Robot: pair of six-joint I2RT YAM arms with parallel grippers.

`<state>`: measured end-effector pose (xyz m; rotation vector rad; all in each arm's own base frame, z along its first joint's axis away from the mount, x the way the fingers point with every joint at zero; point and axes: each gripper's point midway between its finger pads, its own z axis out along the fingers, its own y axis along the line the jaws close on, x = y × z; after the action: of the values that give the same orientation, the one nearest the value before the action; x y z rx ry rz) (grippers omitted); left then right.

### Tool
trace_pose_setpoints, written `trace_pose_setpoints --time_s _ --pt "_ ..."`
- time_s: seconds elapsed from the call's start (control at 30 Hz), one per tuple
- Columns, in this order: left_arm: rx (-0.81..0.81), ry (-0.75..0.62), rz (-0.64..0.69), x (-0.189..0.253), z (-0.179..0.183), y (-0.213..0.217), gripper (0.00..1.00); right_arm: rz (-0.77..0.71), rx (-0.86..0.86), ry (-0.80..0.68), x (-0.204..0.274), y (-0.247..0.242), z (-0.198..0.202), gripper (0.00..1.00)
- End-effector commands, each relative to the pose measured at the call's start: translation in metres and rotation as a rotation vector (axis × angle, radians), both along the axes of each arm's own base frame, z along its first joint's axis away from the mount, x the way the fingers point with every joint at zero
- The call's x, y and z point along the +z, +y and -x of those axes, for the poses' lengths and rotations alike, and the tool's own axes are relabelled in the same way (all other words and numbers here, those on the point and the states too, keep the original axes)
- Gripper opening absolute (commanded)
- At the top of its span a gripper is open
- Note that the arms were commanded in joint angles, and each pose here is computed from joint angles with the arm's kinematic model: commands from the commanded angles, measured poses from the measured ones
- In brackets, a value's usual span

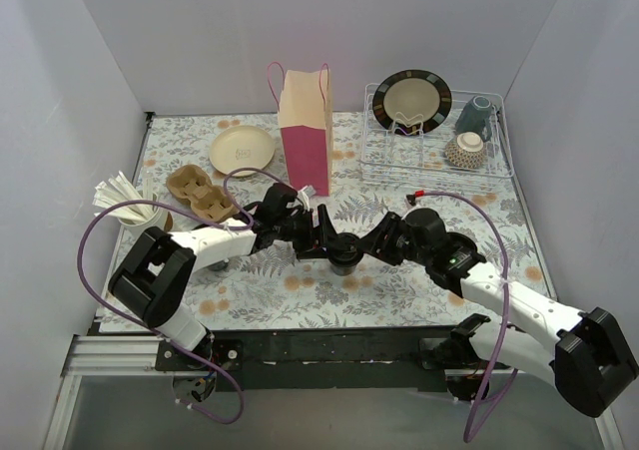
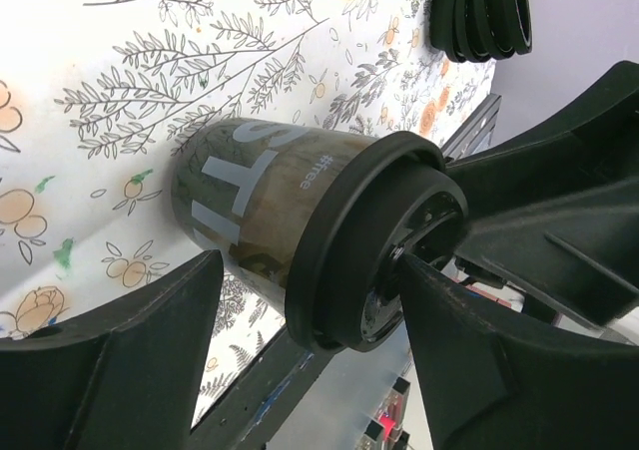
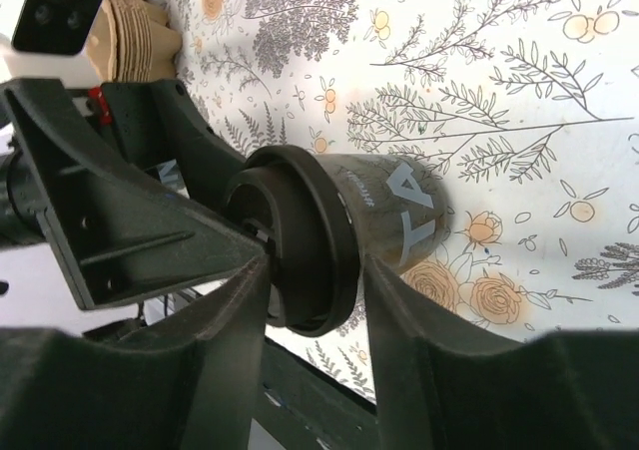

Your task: Pack the takeout coffee

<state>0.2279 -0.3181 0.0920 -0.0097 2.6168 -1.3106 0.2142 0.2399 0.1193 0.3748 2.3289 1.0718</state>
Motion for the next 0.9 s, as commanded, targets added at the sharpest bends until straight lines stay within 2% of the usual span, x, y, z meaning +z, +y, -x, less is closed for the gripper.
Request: trace_pose_setpoints --time_s 0.0,0.13,0.3,0.37,0.43,0.5,0.63,0.73,0.87 --pt "-0.038 0.018 -0.102 -0.031 0.006 0.013 0.67 -0.01 0.031 -0.111 0.038 0.003 -0.007 0.53" --pt "-0.078 0.023 -0.117 -0.04 0.006 0.014 0.65 0.03 0.063 -0.138 0.042 -0.002 -0.002 0.59" --pt "-0.116 0.026 -0.126 -0.043 0.001 0.013 0.63 0.096 0.082 -0.185 0.044 -0.021 -0.007 0.57" --pt "-0.126 0.04 -0.13 -0.046 0.001 0.013 0.63 0.062 0.14 -0.237 0.048 -0.028 -0.012 0.54" --pt "-0.139 0.045 -0.132 -0.048 0.004 0.014 0.63 -0.01 0.243 -0.193 0.035 -0.03 0.001 0.51" --pt "-0.151 0.056 -0.144 -0.054 0.005 0.017 0.63 -0.05 0.285 -0.23 0.031 -0.037 -0.004 0.49" --pt "-0.181 0.07 -0.151 -0.06 0.009 0.019 0.63 -0.162 0.457 -0.221 0.025 -0.026 0.02 0.5" --pt "-0.188 0.087 -0.164 -0.067 0.012 0.022 0.63 -0.243 0.486 -0.261 0.033 -0.019 0.023 0.53" --pt "-0.19 0.11 -0.169 -0.073 0.016 0.023 0.62 -0.243 0.483 -0.241 0.023 -0.02 0.024 0.54"
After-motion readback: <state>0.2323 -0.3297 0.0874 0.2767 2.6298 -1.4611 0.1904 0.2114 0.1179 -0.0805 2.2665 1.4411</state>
